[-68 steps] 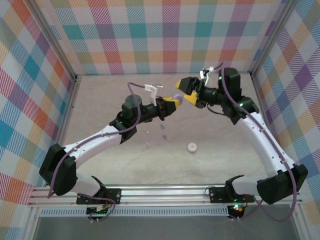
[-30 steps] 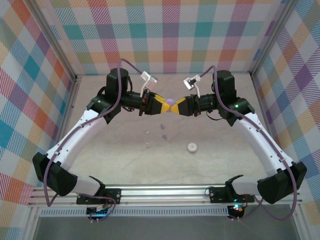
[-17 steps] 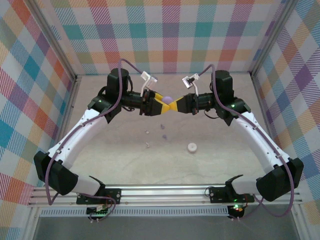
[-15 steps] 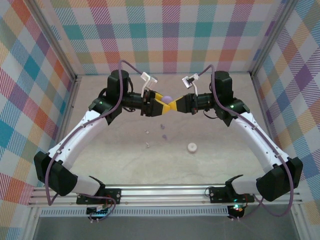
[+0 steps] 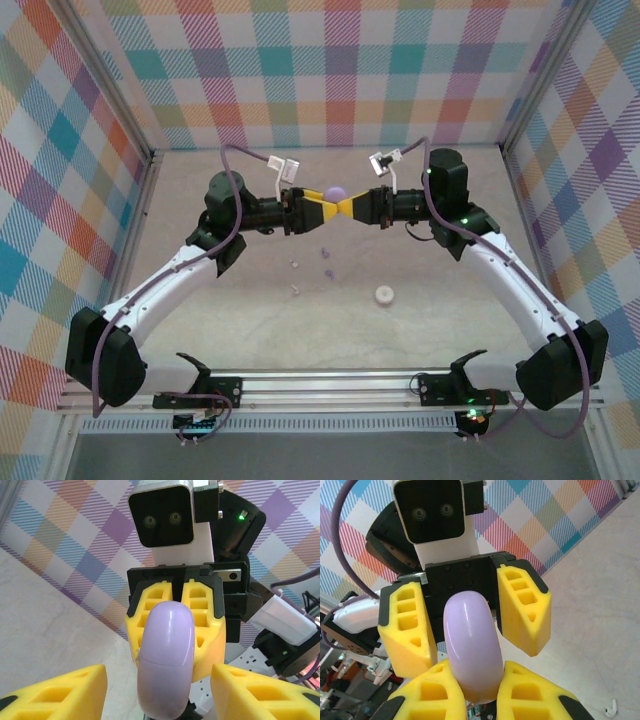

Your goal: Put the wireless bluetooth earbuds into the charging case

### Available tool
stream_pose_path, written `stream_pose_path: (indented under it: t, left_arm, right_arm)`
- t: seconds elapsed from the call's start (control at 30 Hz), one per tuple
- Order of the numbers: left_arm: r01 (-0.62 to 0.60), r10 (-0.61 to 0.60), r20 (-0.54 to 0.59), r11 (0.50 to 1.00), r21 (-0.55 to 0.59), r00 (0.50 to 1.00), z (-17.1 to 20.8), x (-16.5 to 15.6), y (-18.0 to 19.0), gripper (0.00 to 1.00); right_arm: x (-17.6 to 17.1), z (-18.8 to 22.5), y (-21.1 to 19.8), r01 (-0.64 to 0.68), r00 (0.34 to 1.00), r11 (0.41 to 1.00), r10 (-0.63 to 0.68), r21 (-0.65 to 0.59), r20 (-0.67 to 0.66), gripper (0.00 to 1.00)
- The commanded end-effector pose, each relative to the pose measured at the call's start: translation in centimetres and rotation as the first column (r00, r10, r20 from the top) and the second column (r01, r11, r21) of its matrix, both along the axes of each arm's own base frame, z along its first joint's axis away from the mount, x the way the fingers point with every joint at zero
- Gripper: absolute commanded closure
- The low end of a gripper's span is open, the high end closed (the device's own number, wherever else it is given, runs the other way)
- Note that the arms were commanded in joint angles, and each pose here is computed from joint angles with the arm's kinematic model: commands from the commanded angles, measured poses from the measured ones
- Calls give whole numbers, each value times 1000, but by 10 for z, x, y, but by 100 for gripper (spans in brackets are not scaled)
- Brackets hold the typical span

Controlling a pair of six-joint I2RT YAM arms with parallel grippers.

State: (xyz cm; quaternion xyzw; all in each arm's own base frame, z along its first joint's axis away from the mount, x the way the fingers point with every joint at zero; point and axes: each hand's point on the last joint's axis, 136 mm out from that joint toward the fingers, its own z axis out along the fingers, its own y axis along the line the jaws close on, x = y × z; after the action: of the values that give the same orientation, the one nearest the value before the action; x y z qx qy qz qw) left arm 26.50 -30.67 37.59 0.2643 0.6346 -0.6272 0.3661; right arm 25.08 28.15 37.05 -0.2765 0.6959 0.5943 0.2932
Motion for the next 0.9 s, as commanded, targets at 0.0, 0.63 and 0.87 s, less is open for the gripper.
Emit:
stream_pose_path:
  t: [0.0,0.63,0.87]
  left_arm:
    - [9,1,112,996,-84,994,36,-15,11,46]
    - [93,-91,105,995,-21,990,28,-24,-4,59]
    - [78,-76,128,997,-11,989,30,-23,-4,77]
  right_arm:
    - [-10,12,-2,-25,993,1000,24,14,112,96]
    - [-15,16,-3,-48,988,999,45,15,151,94]
    - [-15,17,-1,-66,987,998,62,19,149,93]
